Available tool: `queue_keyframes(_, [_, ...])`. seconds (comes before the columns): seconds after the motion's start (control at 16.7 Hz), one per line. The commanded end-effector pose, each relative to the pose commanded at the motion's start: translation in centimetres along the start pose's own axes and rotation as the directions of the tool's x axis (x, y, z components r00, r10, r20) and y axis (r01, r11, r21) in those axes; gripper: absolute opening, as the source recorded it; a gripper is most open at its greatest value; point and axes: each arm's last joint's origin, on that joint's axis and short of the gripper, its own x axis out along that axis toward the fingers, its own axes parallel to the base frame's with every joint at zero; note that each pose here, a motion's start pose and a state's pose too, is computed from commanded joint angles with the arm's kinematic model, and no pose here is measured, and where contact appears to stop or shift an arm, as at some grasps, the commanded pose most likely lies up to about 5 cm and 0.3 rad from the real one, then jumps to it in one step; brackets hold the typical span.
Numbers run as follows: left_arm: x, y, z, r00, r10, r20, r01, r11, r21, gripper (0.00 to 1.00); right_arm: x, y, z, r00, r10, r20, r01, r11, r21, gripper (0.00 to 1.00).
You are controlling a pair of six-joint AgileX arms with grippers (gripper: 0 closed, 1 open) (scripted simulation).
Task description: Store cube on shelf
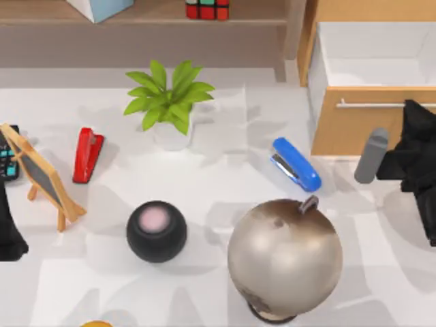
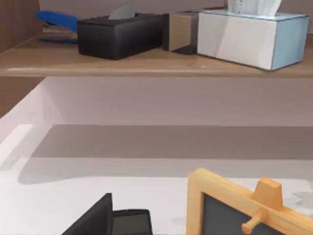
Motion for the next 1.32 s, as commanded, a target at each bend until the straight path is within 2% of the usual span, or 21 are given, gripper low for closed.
queue_keyframes(0.3, [0.0,0.0,0.0,1.0,0.0,0.0,0.0,1.0,0.0,1.0,2.9,0.1,-0.3,1.0,0.009,-0.009,-0.009,1.0,-0.002,0.0])
queue_keyframes(0.72, [0.0,0.0,0.0,1.0,0.0,0.0,0.0,1.0,0.0,1.0,3.3,-0.1,-0.1,1.0,0.001,-0.006,-0.001,1.0,0.003,0.0])
queue_keyframes(1.32, [0.0,0.0,0.0,1.0,0.0,0.0,0.0,1.0,0.0,1.0,8.8,0.1,-0.1,1.0,0.009,-0.004,-0.009,1.0,0.001,0.0])
